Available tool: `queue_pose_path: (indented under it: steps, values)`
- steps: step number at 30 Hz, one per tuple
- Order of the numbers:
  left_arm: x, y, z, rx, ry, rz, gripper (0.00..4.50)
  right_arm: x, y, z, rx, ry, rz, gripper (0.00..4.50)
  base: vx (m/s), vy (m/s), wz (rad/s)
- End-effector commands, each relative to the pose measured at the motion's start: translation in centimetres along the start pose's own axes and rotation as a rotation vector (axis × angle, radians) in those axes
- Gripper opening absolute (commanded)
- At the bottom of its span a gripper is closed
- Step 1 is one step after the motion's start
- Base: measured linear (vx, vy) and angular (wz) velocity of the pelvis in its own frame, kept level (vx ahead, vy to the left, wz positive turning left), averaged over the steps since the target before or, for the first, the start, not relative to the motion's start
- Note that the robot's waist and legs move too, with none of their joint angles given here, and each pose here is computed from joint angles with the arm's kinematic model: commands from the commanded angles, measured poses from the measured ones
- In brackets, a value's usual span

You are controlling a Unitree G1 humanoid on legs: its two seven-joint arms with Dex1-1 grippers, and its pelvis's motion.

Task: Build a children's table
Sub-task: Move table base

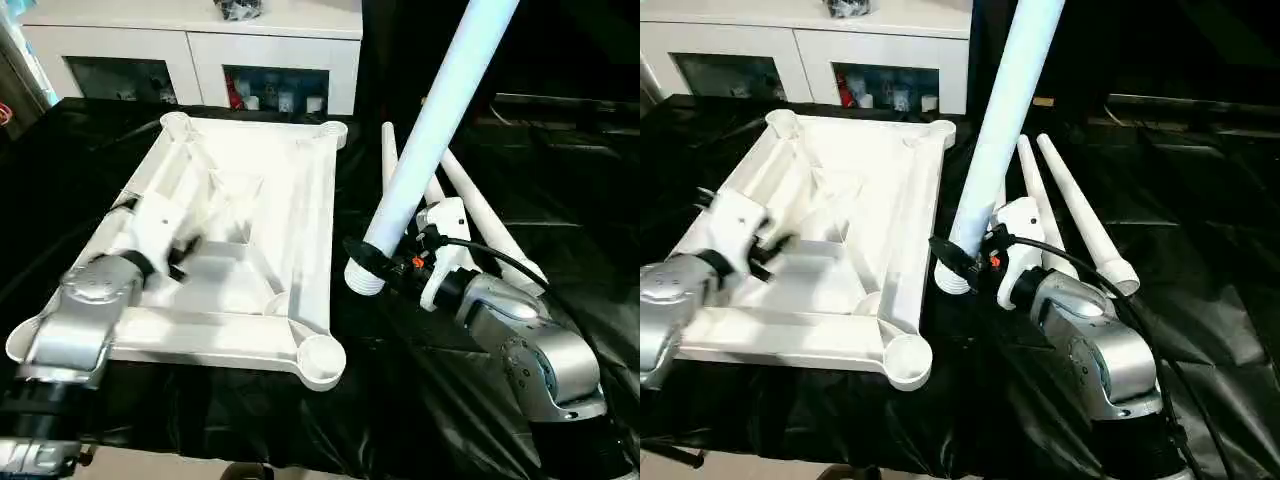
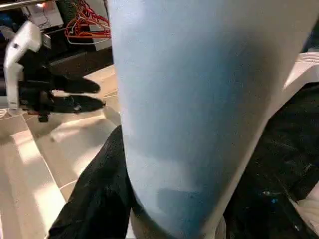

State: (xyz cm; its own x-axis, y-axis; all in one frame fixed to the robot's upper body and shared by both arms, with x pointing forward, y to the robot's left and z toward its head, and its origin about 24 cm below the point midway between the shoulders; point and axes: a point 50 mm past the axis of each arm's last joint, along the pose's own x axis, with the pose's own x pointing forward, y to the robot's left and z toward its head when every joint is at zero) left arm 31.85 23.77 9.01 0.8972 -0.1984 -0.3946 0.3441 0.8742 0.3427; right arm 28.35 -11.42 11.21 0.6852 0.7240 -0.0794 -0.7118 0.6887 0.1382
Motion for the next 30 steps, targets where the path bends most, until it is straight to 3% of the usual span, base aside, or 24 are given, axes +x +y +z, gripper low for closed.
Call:
queue_pose_path:
  steps: [1, 6, 14, 15, 23, 27, 30]
  values:
    - [0.2, 1.0, -0.3, -0.003, 0.046, 0.033, 2.49, -0.2, -0.1, 0.4, -0.014, -0.002, 0.009, 1.91, 0.0, 0.0, 0.0]
    - [0.4, 2.7, -0.8, 0.024, 0.106, 0.099, 2.52, -0.4, -0.3, 0.5, -0.02, 0.0, 0.005, 1.91, 0.0, 0.0, 0.0]
    - [0.6, 2.3, -1.5, -0.048, 0.168, 0.043, 2.52, -0.4, -0.2, 0.6, -0.024, 0.003, 0.016, 1.91, 0.0, 0.0, 0.0]
    - [0.6, 2.2, -1.6, -0.061, 0.18, 0.028, 2.23, -0.4, -0.2, 0.6, -0.025, 0.006, 0.022, 1.91, 0.0, 0.0, 0.0]
    - [0.3, 2.1, -2.8, -0.086, 0.286, 0.025, 1.65, -0.4, 0.1, 0.5, -0.036, 0.019, 0.052, 1.91, 0.0, 0.0, 0.0]
    - [0.4, 2.4, -2.7, -0.107, 0.287, 0.056, 1.34, -0.5, 0.1, 0.5, -0.037, 0.02, 0.055, 1.91, 0.0, 0.0, 0.0]
    - [0.4, 2.6, -2.4, -0.181, 0.289, 0.092, 1.07, -0.5, 0.1, 0.5, -0.038, 0.021, 0.057, 1.91, 0.0, 0.0, 0.0]
